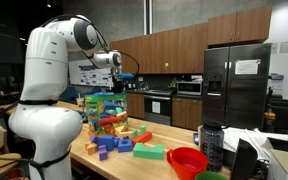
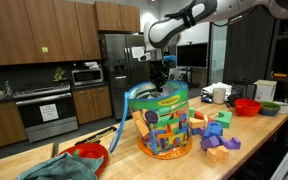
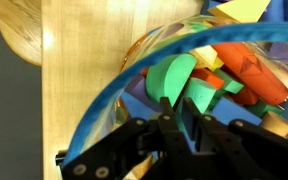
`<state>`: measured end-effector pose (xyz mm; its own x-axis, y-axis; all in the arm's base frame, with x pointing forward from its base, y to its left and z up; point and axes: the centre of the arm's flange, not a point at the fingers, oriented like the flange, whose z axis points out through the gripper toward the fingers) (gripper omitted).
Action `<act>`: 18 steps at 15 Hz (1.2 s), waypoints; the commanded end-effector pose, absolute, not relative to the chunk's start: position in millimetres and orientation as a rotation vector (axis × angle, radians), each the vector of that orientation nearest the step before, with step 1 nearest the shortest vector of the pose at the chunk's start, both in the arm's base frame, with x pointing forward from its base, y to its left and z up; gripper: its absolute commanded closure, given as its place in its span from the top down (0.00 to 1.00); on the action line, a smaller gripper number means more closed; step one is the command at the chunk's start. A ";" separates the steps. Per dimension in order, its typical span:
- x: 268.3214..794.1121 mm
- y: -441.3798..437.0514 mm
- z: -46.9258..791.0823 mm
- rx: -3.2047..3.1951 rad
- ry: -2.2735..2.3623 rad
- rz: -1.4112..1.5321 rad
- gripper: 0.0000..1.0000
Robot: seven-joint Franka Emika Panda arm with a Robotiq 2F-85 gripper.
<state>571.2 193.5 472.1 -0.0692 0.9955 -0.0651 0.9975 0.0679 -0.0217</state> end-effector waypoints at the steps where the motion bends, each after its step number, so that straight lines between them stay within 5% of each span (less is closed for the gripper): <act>1: 571.6 193.4 476.1 2.121 2.271 -0.095 0.26; 2: 572.0 193.4 478.6 2.121 2.270 -0.094 0.33; 3: 572.1 193.4 479.5 2.121 2.270 -0.095 0.63; 5: 571.1 193.9 478.2 2.124 2.271 -0.099 0.65; 10: 569.8 203.8 475.2 2.150 2.281 -0.079 0.95; 18: 562.6 235.7 465.2 2.212 2.356 0.030 1.00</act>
